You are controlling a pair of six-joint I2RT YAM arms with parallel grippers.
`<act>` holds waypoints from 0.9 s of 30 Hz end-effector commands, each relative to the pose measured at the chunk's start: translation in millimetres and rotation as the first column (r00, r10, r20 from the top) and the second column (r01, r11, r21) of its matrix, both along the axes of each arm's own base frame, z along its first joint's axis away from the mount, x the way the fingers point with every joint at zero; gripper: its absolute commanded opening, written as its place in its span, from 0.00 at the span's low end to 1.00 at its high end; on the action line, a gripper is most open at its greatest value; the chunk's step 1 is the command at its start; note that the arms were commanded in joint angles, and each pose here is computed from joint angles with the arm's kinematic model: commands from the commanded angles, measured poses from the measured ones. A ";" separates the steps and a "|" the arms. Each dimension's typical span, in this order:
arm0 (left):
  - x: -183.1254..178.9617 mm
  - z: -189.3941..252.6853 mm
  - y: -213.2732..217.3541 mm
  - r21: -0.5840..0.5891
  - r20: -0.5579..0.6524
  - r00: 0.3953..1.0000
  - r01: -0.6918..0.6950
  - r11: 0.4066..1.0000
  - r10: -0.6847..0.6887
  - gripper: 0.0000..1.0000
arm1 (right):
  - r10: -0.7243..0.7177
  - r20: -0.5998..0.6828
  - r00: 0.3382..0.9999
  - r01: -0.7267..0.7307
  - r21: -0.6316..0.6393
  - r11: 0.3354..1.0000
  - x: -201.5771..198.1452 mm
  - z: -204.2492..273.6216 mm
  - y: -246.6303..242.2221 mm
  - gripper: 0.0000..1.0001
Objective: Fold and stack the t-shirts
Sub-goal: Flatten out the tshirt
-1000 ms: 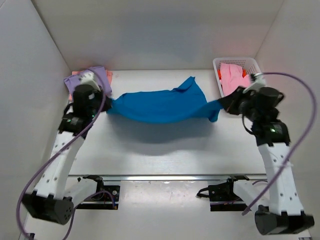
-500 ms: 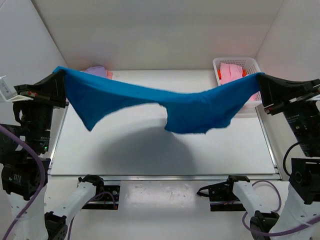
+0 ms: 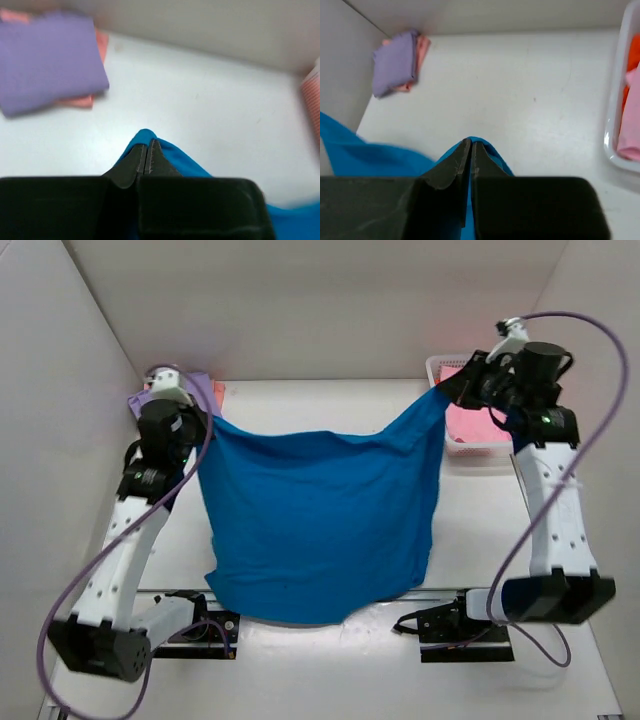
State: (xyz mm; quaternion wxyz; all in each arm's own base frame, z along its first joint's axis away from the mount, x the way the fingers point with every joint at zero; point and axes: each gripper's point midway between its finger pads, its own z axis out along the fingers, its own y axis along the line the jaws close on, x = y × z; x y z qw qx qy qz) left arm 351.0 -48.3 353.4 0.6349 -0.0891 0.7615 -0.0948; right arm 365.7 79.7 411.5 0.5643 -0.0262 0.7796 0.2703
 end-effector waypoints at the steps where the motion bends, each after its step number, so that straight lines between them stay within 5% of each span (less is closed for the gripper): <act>1: 24.0 -2.3 -9.5 -0.022 0.039 0.998 0.044 0.999 -0.044 0.00 | 0.001 0.076 0.997 0.002 -0.038 0.999 18.9 9.7 -3.8 0.00; 5: 63.1 5.3 -9.4 0.011 0.009 0.999 0.040 0.999 -0.040 0.00 | -0.023 0.141 0.990 0.031 -0.050 0.998 47.8 36.4 -13.6 0.00; 10: 62.6 130.5 -6.0 0.005 0.230 0.973 0.034 0.999 -0.035 0.00 | -0.038 0.366 0.930 0.054 -0.033 0.998 36.5 150.2 -31.2 0.00; 13: 48.5 152.2 -3.5 0.002 0.273 0.961 0.035 0.999 -0.035 0.00 | -0.037 0.359 0.933 0.040 0.000 0.999 36.6 154.3 -48.6 0.00; 17: 37.2 109.6 -1.8 -0.010 0.215 0.976 0.029 1.000 -0.026 0.00 | -0.002 0.266 0.964 0.005 -0.012 1.000 36.4 110.4 -40.9 0.00; 21: 13.4 18.8 -6.1 -0.035 0.080 0.996 0.052 0.998 -0.049 0.00 | -0.003 0.088 0.996 0.004 -0.004 1.000 27.8 19.1 -29.0 0.00; 27: -23.1 -113.6 0.3 -0.049 -0.168 0.985 0.028 0.998 -0.036 0.00 | -0.038 -0.170 0.985 0.039 0.001 0.999 -32.8 -97.5 -11.9 0.00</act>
